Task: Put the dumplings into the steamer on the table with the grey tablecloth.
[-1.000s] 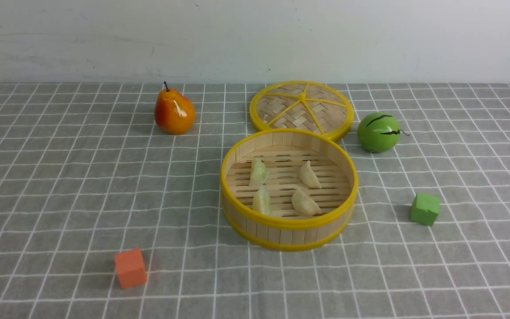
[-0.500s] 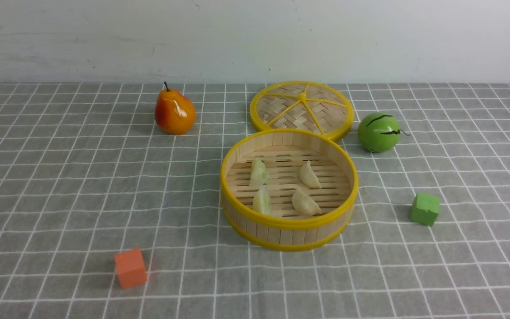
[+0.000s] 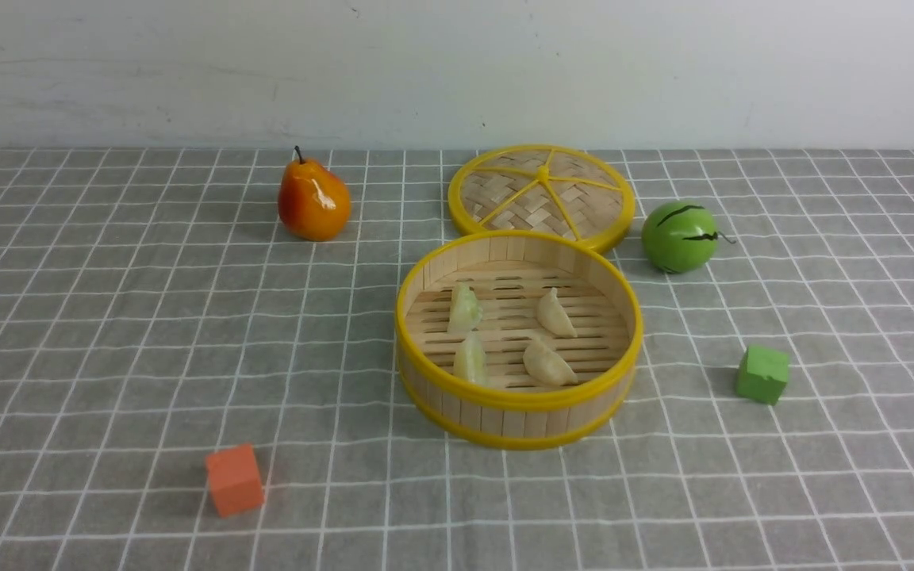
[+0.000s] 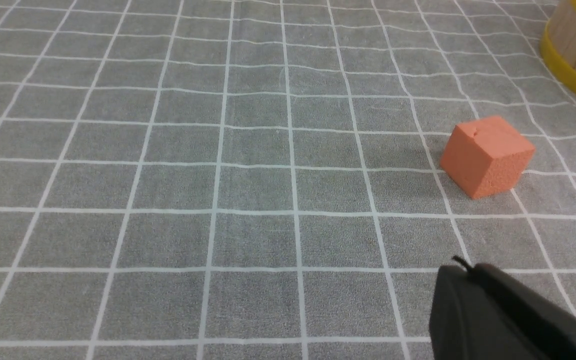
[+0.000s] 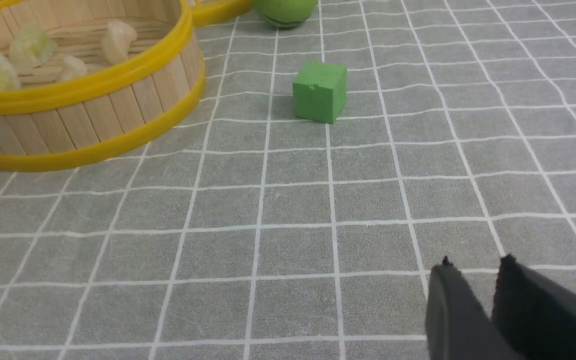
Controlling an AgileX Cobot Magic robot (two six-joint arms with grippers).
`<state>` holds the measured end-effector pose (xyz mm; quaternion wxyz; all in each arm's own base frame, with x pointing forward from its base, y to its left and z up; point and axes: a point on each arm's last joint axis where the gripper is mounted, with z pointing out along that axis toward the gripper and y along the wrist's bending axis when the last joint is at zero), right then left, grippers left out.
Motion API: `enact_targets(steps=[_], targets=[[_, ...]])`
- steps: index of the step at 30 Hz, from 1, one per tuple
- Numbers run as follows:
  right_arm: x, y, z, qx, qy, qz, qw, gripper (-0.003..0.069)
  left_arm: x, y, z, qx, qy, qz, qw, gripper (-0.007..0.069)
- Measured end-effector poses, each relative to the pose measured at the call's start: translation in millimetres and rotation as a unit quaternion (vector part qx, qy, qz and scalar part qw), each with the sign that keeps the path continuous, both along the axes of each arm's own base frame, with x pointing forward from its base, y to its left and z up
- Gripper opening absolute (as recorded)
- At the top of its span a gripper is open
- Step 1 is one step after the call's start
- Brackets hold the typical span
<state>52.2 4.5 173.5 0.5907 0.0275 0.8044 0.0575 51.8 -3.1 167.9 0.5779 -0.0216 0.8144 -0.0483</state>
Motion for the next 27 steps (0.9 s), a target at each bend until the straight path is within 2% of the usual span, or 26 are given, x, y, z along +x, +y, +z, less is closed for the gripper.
enact_targets(steps=[27], targets=[[0.0,0.0,0.0,0.0,0.0,0.0,1.0,0.0178,0.0,0.0,0.0,0.0,0.0,0.0,1.0,-0.0014]])
